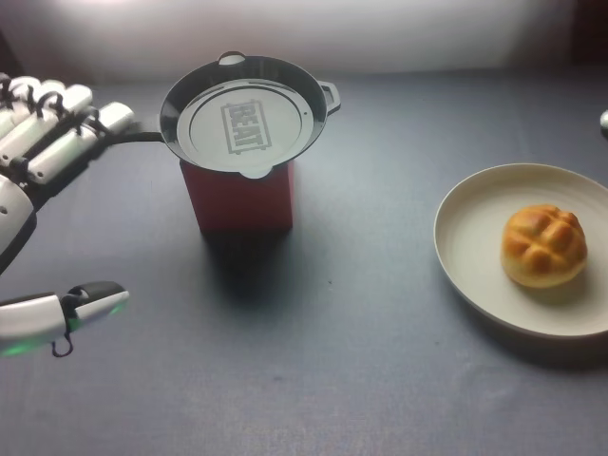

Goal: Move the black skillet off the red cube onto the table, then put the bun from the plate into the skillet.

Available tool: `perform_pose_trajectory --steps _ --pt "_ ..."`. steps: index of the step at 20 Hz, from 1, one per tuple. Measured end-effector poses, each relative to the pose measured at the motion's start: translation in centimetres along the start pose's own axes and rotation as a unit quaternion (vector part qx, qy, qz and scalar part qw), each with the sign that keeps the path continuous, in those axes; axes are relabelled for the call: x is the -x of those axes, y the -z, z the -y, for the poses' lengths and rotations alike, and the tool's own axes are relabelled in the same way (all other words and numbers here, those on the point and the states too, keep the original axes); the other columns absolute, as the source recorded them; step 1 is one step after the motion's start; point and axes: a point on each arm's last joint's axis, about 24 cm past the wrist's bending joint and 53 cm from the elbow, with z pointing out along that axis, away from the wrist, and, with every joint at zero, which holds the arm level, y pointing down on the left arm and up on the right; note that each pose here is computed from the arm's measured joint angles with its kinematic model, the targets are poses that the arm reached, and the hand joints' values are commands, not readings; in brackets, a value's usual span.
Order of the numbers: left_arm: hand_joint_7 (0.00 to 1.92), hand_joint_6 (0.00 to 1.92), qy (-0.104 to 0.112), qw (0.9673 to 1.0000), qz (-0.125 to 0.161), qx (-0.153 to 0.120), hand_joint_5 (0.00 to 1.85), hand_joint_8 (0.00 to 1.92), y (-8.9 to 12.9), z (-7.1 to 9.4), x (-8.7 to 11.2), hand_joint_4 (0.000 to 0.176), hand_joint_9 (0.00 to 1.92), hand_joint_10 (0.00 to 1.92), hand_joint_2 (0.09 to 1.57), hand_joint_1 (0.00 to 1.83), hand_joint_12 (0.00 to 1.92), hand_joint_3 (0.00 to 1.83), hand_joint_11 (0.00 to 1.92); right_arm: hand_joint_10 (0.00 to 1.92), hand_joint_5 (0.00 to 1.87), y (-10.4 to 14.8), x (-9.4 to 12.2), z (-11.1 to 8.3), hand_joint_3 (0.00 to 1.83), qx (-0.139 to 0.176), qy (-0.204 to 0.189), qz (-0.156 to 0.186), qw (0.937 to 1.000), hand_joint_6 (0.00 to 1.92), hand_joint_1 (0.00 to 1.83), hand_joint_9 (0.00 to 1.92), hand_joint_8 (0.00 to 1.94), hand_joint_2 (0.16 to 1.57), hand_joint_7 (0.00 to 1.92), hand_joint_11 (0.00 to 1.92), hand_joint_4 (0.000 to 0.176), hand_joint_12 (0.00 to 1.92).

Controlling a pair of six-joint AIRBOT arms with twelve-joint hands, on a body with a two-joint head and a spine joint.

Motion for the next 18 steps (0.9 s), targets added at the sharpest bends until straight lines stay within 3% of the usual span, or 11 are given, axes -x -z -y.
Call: perform_pose_trajectory --steps 4,6,7,8,9,11,12,13,15,17,18 --pt "0.02 0.00 0.000 1.0000 -0.001 0.001 0.12 0.00 0.0 -0.1 0.0 0.098 0.00 0.00 0.97 0.60 0.01 0.00 0.01 0.00 0.31 0.0 -0.1 0.2 0.00 -0.002 0.002 -0.004 1.0000 0.00 0.46 0.27 0.00 1.27 0.28 0.27 0.072 0.18" --pt "0.02 0.00 -0.003 1.0000 -0.001 0.003 0.12 0.00 -0.1 -0.3 0.0 0.122 0.00 0.00 0.96 0.64 0.02 0.00 0.03 0.00 0.31 0.0 -0.2 0.2 0.00 -0.001 0.002 -0.005 1.0000 0.00 0.50 0.27 0.00 1.27 0.28 0.27 0.062 0.16" --pt "0.04 0.01 -0.004 1.0000 0.004 0.005 0.14 0.01 -0.3 -0.6 0.3 0.095 0.02 0.01 0.95 0.66 0.03 0.00 0.05 0.00 0.31 0.0 -0.2 0.2 0.00 -0.001 0.002 -0.005 1.0000 0.00 0.48 0.27 0.00 1.27 0.28 0.27 0.065 0.15" --pt "0.05 0.00 -0.002 0.9999 0.010 0.010 0.14 0.01 -0.6 -0.9 0.6 0.080 0.02 0.00 0.95 0.70 0.03 0.00 0.04 0.00 0.31 0.0 -0.2 0.2 0.00 -0.002 0.002 -0.005 1.0000 0.00 0.48 0.26 0.00 1.27 0.28 0.27 0.067 0.15" --pt "0.06 0.01 0.000 0.9997 0.018 0.015 0.15 0.01 -1.0 -1.3 0.9 0.077 0.03 0.01 0.93 0.78 0.03 0.00 0.03 0.00 0.32 0.0 -0.2 0.2 0.00 -0.002 0.002 -0.005 1.0000 0.00 0.48 0.27 0.00 1.27 0.29 0.29 0.051 0.16" --pt "0.07 0.01 0.007 0.9990 0.033 0.030 0.16 0.01 -2.0 -2.6 1.4 0.083 0.02 0.00 0.93 0.80 0.04 0.00 0.04 0.00 0.32 0.0 -0.2 0.2 0.00 -0.002 0.002 -0.005 1.0000 0.00 0.49 0.27 0.00 1.28 0.29 0.29 0.055 0.16" --pt "0.05 0.00 0.010 0.9987 0.034 0.038 0.15 0.00 -2.4 -3.1 1.2 0.083 0.00 0.00 0.95 0.82 0.01 0.00 0.01 0.01 0.32 0.0 -0.2 0.2 0.00 -0.002 0.002 -0.006 1.0000 0.00 0.48 0.28 0.00 1.27 0.29 0.30 0.066 0.16" --pt "0.06 0.00 0.016 0.9982 0.034 0.046 0.15 0.00 -2.9 -3.7 1.1 0.096 0.00 0.00 0.95 0.81 0.00 0.00 0.00 0.01 0.33 0.0 -0.2 0.2 0.00 -0.002 0.002 -0.006 1.0000 0.00 0.48 0.28 0.01 1.28 0.30 0.30 0.059 0.16" --pt "0.09 0.01 0.024 0.9973 0.037 0.059 0.17 0.02 -4.0 -4.7 1.0 0.089 0.02 0.01 0.93 0.73 0.00 0.00 0.00 0.00 0.32 0.0 -0.2 0.2 0.00 -0.002 0.002 -0.006 1.0000 0.00 0.50 0.26 0.00 1.28 0.28 0.26 0.060 0.14" --pt "0.13 0.01 0.030 0.9962 0.038 0.073 0.20 0.01 -5.0 -5.7 0.8 0.066 0.07 0.01 0.94 0.70 0.04 0.00 0.07 0.00 0.32 0.0 -0.3 0.3 0.00 -0.004 0.002 -0.007 1.0000 0.00 0.49 0.27 0.00 1.28 0.28 0.28 0.052 0.15" --pt "0.16 0.00 0.030 0.9958 0.038 0.077 0.22 0.00 -5.5 -6.0 0.7 0.087 0.10 0.01 0.95 0.72 0.07 0.00 0.07 0.01 0.32 0.0 -0.4 0.4 0.00 -0.005 0.002 -0.008 1.0000 0.00 0.48 0.28 0.00 1.28 0.29 0.29 0.054 0.15"
